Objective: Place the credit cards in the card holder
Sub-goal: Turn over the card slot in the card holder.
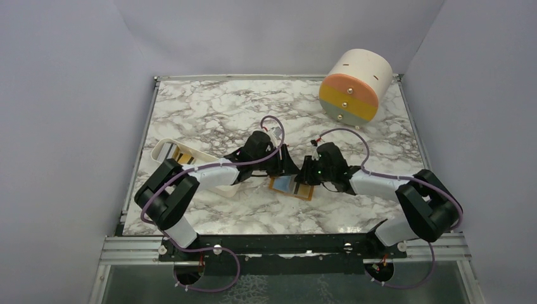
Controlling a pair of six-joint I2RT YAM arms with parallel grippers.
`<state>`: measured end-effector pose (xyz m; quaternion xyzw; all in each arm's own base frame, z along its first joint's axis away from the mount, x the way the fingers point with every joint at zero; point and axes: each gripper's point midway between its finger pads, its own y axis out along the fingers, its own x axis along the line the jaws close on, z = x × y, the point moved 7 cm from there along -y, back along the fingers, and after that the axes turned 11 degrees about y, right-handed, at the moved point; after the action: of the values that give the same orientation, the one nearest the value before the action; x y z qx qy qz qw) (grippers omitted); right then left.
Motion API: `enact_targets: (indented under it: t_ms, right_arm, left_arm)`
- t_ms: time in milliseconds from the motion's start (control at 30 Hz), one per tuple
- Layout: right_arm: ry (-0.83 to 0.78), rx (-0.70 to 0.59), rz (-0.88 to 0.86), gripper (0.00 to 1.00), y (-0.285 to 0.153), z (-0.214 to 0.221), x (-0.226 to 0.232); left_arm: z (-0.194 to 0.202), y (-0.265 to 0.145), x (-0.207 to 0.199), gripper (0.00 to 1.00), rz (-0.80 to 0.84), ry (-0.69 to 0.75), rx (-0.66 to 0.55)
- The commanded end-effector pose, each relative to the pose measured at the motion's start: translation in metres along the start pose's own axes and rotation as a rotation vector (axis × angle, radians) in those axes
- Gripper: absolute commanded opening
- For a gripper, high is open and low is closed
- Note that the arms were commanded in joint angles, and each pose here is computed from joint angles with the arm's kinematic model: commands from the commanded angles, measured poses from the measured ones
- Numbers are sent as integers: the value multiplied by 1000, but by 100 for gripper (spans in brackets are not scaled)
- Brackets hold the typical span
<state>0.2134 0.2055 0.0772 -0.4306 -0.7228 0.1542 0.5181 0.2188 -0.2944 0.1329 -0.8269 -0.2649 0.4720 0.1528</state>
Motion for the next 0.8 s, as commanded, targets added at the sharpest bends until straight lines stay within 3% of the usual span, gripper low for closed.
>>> enact_targets:
  t_ms: [0, 467, 767]
  right_arm:
    - [-47, -61, 53, 23, -9, 0, -10]
    - [-8, -179, 173, 37, -61, -2, -16]
    - [48, -198, 88, 42, -75, -7, 3]
  left_arm:
    - [4, 7, -6, 50, 38, 5, 21]
    - [9, 20, -27, 50, 76, 35, 43]
    - [3, 18, -25, 49, -1, 93, 12]
